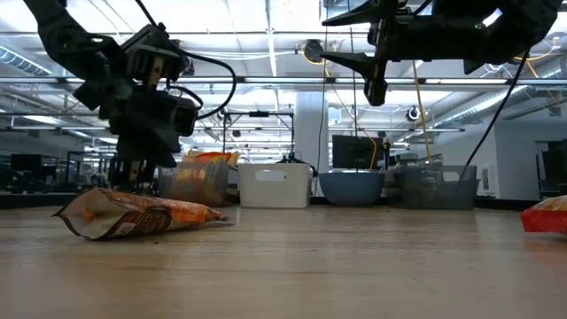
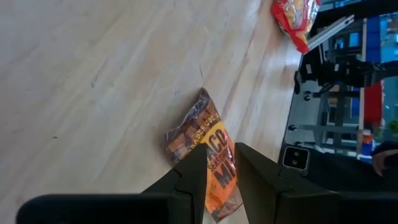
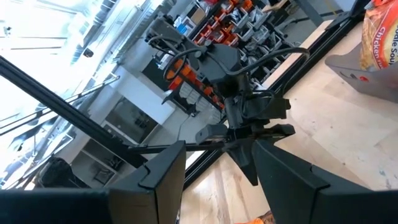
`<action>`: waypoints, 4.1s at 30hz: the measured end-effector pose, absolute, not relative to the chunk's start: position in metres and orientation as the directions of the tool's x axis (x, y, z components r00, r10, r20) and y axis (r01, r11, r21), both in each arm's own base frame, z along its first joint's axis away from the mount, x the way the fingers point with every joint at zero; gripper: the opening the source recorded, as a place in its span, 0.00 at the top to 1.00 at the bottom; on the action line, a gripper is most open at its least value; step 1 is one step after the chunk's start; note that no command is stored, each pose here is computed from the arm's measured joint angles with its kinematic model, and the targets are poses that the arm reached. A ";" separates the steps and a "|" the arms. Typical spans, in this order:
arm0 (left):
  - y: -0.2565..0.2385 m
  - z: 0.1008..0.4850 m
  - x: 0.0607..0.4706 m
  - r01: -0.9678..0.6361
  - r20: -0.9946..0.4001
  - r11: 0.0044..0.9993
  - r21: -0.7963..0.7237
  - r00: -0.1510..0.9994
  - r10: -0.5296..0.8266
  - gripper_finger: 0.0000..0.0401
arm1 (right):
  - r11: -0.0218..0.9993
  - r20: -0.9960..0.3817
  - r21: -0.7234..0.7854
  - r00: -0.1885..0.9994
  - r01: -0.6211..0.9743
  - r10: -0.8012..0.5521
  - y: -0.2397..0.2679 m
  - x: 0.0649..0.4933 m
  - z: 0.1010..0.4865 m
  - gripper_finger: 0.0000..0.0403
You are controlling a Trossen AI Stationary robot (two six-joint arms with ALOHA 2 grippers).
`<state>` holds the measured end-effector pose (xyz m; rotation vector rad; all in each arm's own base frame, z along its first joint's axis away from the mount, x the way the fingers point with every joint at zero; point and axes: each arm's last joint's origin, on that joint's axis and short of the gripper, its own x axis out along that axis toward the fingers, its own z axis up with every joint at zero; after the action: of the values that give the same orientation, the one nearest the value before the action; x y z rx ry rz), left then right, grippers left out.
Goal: Pick & Place Food Item
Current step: Put the orange spice pack into the right black bin
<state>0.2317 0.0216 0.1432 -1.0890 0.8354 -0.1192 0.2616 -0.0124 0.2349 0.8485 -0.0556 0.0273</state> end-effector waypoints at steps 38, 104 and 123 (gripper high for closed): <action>0.021 0.122 0.244 -0.348 -0.584 0.482 -0.804 0.619 -0.525 0.40 | 0.645 0.059 0.759 0.997 -0.082 0.057 -0.011 0.261 0.235 0.55; 0.007 0.103 0.286 -0.206 -0.626 0.601 -0.772 0.405 -0.666 0.99 | 0.645 0.022 0.763 0.998 -0.054 0.058 -0.011 0.262 0.231 0.55; 0.010 0.129 0.284 -0.140 -0.595 0.611 -0.779 0.468 -0.653 1.00 | 0.643 0.003 0.764 0.998 -0.042 0.061 -0.010 0.262 0.229 0.55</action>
<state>0.2840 0.0099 0.1293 -0.8883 1.0621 -0.3712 0.2617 -0.0105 0.2293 0.8698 0.0237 0.0588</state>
